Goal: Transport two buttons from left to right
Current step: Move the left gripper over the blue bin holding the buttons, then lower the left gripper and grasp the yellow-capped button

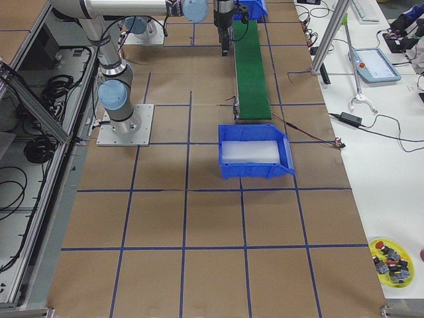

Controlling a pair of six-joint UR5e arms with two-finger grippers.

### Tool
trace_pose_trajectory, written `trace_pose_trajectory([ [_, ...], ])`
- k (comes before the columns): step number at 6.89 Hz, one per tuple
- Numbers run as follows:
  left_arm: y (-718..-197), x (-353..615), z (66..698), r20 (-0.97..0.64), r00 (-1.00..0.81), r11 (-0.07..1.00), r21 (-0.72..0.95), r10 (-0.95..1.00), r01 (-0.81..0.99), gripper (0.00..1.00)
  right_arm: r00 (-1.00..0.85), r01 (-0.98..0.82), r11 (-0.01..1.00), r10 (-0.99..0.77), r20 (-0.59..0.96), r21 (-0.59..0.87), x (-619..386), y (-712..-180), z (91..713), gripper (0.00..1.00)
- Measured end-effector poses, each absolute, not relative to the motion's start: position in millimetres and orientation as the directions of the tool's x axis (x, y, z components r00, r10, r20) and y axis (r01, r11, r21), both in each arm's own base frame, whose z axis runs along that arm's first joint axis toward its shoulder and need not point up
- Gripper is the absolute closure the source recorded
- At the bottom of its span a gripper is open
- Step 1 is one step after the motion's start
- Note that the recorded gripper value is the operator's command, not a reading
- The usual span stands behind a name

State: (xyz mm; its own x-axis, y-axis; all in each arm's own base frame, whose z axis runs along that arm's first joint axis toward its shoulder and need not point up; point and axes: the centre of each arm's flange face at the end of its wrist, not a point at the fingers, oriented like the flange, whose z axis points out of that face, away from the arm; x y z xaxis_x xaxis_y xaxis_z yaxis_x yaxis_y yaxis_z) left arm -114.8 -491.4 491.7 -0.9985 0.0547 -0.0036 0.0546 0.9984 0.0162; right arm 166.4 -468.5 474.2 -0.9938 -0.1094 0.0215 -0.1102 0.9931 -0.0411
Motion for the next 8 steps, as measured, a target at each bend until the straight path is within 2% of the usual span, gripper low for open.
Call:
trace_pose_trajectory([
  [3,-496.3,-86.5,494.2,-0.005,-0.999,0.998,0.011,0.054,0.054,0.0,-0.994,-0.11,0.993,-0.109,0.022,-0.041,166.3,-468.5,474.2,0.0],
  [8,-518.6,110.6,471.2,-0.018,-1.0,0.999,-0.032,-0.012,-0.011,0.0,-0.994,-0.111,0.993,-0.11,0.023,-0.038,166.2,-467.5,473.2,0.0],
])
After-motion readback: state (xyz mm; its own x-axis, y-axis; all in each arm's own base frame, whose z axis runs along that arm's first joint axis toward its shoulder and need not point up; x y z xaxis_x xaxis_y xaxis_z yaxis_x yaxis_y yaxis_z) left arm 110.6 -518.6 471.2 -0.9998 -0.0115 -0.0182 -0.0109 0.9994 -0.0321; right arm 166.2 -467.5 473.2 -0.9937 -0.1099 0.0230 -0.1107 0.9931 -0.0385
